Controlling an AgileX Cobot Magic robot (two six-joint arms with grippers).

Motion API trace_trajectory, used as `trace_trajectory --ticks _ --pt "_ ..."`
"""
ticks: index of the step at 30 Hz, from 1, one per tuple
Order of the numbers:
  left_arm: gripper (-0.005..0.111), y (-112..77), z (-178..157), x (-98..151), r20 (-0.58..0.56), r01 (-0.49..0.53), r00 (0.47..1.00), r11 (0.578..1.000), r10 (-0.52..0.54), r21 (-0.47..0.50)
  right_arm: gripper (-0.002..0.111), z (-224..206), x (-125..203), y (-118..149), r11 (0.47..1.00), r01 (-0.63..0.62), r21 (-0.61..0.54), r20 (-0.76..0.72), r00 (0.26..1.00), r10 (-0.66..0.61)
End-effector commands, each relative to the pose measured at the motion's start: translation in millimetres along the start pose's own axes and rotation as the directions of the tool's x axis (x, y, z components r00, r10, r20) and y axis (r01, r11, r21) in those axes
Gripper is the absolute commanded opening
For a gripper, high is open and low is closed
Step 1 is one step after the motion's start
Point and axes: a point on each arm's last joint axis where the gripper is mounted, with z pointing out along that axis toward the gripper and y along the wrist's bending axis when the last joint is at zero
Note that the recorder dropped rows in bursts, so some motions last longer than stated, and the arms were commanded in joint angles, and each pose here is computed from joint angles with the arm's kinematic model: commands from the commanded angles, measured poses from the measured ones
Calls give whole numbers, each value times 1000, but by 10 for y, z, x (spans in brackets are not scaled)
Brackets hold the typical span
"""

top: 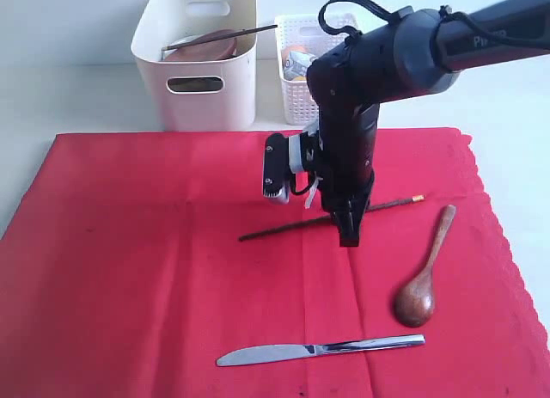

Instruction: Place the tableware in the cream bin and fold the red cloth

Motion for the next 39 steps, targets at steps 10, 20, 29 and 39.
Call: trace_trajectory --ticks 10,20,29,39 --pt "2 0 -6 -10 13 10 1000 1000 -10 -1 0 -763 -162 -183 990 -89 112 260 964 57" --pt "2 0 -6 -10 13 10 1000 1000 -10 -1 0 -1726 -432 -556 803 -550 232 864 495 89" --pt "2 0 -6 -10 13 10 1000 1000 -10 -1 0 -1670 -424 -905 509 -860 -47 976 70 208" --pt "2 0 -6 -10 13 10 1000 1000 -10 -1 0 -1333 -766 -1168 536 -830 -158 971 -31 238"
